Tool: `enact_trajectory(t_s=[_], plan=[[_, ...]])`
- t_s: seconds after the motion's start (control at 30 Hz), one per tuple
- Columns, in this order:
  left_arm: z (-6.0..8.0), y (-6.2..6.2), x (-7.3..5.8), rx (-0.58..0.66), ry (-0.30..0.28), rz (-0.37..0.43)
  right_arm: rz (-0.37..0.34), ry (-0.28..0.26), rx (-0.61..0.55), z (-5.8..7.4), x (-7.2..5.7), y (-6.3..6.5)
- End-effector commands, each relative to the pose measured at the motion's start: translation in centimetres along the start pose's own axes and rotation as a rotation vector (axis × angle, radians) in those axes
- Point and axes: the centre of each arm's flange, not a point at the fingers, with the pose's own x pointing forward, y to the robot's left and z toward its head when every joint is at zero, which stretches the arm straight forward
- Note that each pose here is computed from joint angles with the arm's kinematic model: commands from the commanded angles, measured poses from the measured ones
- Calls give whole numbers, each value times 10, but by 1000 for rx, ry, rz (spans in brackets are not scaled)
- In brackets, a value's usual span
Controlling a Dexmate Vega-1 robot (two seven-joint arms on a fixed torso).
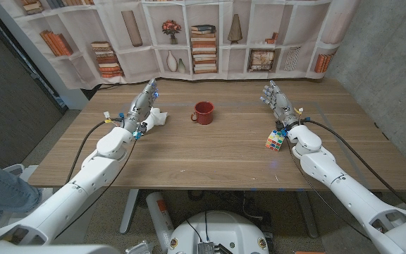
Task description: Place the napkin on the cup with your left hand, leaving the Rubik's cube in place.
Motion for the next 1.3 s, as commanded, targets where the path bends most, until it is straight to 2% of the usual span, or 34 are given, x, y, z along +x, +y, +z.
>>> enact_trajectory(t_s=[0.03,0.63,0.7,0.9,1.3], plan=[[10,6,-9,36,-45,-14,-6,-2,-4,1,0,1],[13,18,-31,49,-109,26,-19,-15,11,-1,1,1],[14,19,-34,52,-129,40,-14,-16,8,-1,3,2],[18,19,-39,93,-166,66,-12,-23,10,1,5,2],[21,19,-45,153,-180,88,-7,-26,2,4,6,1]])
